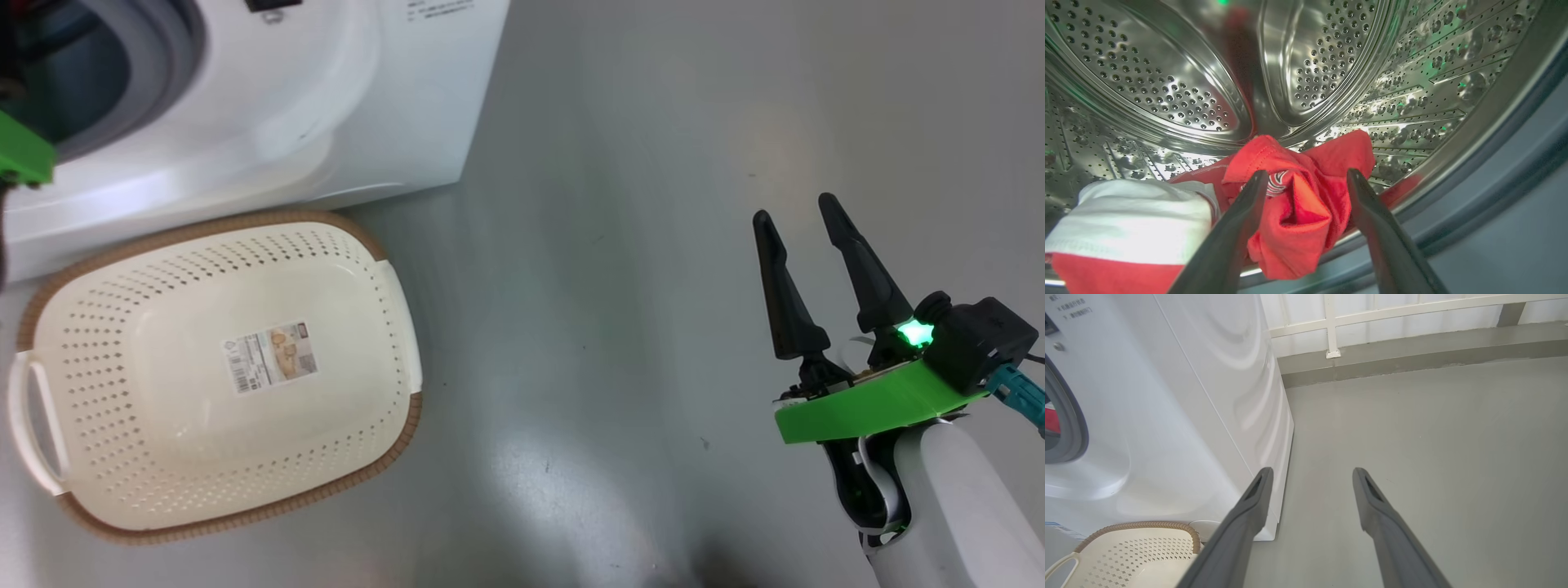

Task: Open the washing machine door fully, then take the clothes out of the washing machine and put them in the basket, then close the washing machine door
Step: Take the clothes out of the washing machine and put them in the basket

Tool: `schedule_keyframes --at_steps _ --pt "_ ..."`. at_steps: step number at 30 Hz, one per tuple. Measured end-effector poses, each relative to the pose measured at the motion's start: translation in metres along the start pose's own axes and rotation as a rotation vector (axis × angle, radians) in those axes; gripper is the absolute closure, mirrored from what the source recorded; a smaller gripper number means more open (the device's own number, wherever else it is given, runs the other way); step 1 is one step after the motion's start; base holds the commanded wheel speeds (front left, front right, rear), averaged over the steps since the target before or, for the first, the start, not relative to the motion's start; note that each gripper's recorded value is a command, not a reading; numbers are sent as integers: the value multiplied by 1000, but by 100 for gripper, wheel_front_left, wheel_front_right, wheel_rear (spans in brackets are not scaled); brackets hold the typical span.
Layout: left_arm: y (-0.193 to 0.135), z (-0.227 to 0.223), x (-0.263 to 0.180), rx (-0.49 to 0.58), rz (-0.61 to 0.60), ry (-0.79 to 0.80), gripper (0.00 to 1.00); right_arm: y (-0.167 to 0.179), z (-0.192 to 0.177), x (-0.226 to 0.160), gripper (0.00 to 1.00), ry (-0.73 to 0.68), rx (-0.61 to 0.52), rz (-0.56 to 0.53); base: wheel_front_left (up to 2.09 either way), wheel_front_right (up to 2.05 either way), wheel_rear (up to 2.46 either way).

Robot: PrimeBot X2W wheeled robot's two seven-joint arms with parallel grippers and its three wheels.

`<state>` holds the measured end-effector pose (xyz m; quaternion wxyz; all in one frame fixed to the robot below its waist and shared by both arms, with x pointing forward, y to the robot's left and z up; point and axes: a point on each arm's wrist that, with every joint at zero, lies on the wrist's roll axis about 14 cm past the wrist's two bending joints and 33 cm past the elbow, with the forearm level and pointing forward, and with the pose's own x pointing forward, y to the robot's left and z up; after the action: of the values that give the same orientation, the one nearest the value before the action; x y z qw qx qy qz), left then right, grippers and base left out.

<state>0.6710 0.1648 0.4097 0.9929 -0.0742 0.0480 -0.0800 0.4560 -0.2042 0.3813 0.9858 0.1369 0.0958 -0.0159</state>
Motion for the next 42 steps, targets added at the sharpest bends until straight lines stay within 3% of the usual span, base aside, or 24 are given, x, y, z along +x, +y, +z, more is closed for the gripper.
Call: schedule_keyframes --at_steps 13,14,15,16,29,42 --pt "1 -27 13 -8 -1 58 0 -9 -7 -4 0 21 -10 -27 0 0 0" --pt "1 -26 14 -7 -1 57 27 -9 -7 -4 0 21 -10 -27 0 0 0" --pt "1 -26 14 -6 -2 57 69 -9 -7 -4 0 21 -10 -26 0 0 0" --pt "1 -25 15 -11 -1 54 100 -9 -7 -4 0 21 -10 -26 0 0 0" --pt "-6 4 10 -44 -8 -21 100 1 2 3 0 -8 -1 4 0 0 0" --pt "-10 47 -35 -90 27 -155 100 14 22 0 0 -57 12 36 0 0 0"
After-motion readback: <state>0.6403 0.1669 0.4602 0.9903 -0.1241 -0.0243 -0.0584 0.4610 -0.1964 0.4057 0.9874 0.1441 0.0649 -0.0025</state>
